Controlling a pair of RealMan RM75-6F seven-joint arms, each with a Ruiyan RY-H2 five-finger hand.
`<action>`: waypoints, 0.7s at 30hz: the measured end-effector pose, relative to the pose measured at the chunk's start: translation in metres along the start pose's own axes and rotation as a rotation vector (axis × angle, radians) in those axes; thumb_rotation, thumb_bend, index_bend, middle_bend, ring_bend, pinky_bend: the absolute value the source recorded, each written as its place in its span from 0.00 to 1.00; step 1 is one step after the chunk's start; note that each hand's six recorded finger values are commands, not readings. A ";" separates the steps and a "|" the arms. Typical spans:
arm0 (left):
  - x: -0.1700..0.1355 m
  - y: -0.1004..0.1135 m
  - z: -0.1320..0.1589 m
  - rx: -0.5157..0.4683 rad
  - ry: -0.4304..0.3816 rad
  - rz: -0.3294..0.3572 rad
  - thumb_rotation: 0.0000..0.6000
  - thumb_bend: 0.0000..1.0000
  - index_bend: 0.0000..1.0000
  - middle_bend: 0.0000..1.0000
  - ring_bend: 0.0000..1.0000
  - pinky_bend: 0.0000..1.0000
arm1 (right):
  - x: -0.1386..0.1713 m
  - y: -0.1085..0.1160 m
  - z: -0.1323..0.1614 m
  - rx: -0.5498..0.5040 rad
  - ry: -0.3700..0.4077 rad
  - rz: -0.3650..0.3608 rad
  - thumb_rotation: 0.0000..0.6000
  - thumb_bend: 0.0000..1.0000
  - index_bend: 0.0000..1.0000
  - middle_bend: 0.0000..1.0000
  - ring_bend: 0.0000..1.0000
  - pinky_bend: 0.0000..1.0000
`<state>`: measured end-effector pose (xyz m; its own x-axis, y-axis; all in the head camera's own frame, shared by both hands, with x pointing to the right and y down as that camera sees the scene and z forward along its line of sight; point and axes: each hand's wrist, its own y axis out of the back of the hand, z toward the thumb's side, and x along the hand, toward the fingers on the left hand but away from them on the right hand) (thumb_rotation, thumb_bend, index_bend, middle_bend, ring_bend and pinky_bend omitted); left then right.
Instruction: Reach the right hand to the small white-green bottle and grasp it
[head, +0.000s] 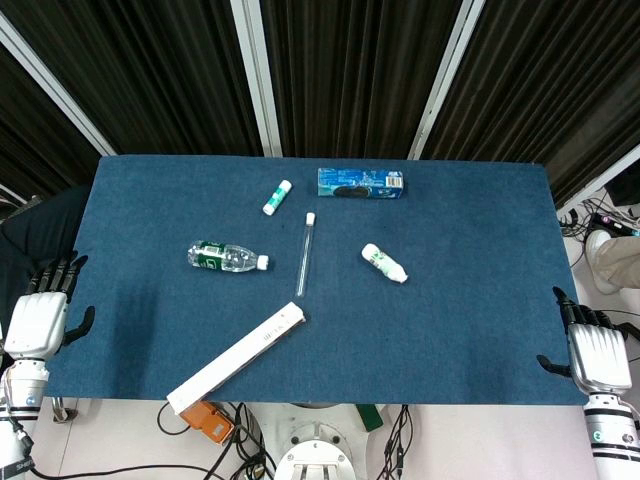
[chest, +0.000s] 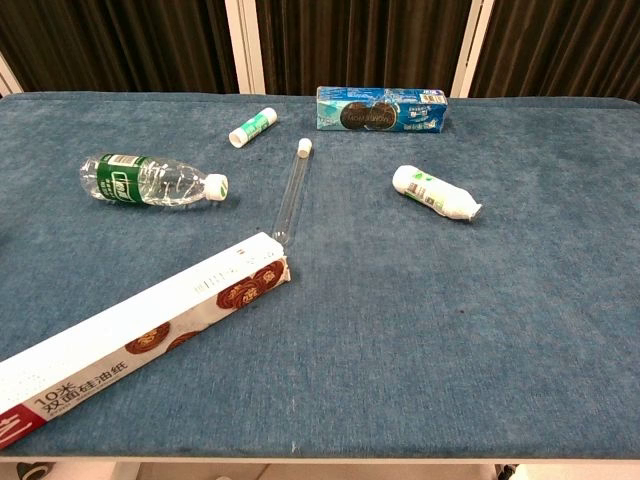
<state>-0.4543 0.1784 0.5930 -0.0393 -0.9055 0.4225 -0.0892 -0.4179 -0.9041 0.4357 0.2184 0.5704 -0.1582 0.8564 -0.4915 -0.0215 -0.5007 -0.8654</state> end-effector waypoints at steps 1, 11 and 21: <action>0.000 0.000 0.000 0.000 0.000 0.000 1.00 0.41 0.00 0.00 0.00 0.10 | -0.001 0.000 0.000 -0.001 0.000 0.001 1.00 0.20 0.10 0.28 0.27 0.27; -0.001 0.000 -0.001 -0.001 0.010 -0.002 1.00 0.41 0.00 0.00 0.00 0.10 | -0.006 -0.006 0.008 -0.055 0.019 0.020 1.00 0.20 0.12 0.28 0.27 0.27; -0.002 0.000 0.001 0.006 0.003 -0.003 1.00 0.41 0.00 0.00 0.00 0.10 | -0.040 -0.020 0.042 -0.123 0.043 0.127 1.00 0.20 0.14 0.28 0.27 0.27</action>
<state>-0.4531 0.1805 0.5924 -0.0416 -0.9041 0.4253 -0.0830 -0.4211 -0.9032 0.4008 0.1887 0.6114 -0.1097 0.7932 -0.5990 0.1172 -0.5881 -0.8003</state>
